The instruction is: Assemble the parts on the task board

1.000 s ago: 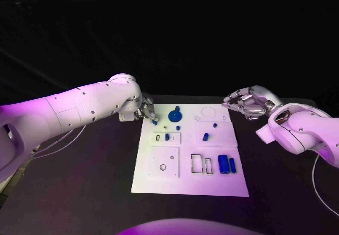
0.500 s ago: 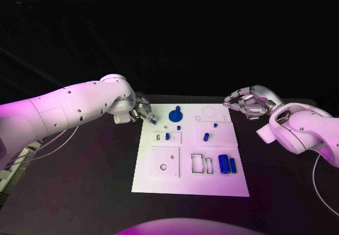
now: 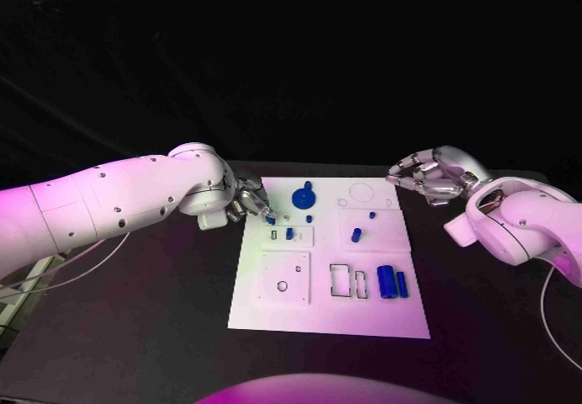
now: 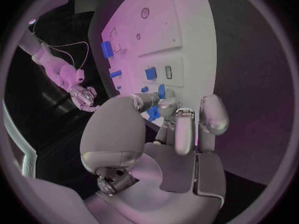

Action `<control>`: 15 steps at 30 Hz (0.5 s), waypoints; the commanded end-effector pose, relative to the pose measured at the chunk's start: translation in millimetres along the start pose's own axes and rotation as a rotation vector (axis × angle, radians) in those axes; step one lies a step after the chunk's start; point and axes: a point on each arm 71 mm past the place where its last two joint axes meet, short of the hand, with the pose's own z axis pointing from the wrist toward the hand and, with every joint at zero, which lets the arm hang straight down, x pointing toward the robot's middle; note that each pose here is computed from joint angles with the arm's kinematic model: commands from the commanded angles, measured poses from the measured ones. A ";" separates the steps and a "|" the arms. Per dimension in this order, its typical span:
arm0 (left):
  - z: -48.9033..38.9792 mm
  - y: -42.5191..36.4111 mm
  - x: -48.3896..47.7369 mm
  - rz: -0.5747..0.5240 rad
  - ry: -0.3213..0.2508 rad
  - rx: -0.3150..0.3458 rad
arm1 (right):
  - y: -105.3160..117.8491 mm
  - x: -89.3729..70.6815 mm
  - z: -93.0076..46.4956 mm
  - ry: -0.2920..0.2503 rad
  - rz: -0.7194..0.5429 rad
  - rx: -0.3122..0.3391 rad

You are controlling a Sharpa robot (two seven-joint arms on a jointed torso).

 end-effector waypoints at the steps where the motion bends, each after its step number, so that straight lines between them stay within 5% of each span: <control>1: -2.0 -3.7 0.6 0.050 -0.096 0.036 | 0.1 -0.6 -0.1 -0.005 -0.001 -0.006; 15: -1.4 -4.9 22.6 0.117 -0.109 0.041 | -0.9 -1.8 -0.8 -0.007 -0.001 -0.003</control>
